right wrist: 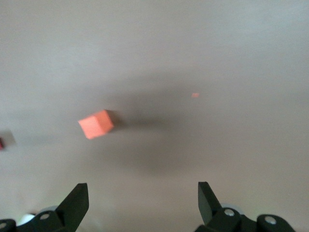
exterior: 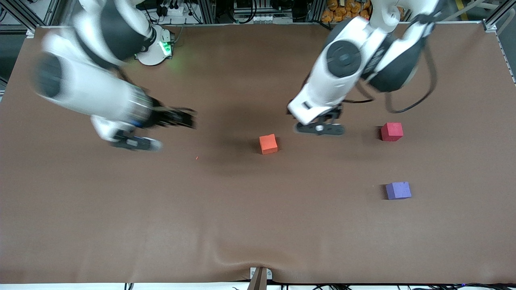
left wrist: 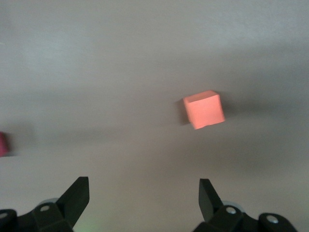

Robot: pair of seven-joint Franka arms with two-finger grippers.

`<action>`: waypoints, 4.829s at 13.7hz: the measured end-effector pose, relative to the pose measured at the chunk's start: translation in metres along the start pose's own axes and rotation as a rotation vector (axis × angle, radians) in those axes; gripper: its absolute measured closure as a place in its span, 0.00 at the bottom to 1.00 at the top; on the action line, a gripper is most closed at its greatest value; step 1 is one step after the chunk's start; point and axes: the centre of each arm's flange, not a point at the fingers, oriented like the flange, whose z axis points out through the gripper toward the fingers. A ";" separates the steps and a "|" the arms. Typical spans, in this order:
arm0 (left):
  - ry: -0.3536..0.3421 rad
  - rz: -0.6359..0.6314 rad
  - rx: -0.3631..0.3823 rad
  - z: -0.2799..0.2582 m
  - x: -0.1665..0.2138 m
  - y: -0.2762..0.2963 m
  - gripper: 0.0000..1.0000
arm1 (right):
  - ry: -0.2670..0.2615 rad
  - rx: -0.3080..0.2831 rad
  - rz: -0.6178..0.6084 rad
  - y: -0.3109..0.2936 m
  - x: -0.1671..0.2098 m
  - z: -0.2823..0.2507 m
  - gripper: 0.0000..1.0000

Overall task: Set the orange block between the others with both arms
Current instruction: 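Set the orange cube mid-table while the left gripper reaches toward it, then grasp the orange cube with the left gripper while the right gripper withdraws, then carry the orange cube with the left gripper between pink and purple cubes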

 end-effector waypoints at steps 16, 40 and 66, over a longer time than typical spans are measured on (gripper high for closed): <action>0.146 -0.313 0.066 0.211 0.022 0.105 0.00 | 0.047 -0.226 -0.219 0.210 -0.027 -0.123 0.00; 0.166 -0.367 0.074 0.058 0.078 -0.029 0.46 | 0.028 -0.224 -0.142 0.213 -0.027 -0.117 0.00; 0.129 -0.054 0.037 0.193 0.051 -0.416 0.47 | 0.035 -0.189 -0.125 0.223 -0.027 -0.120 0.00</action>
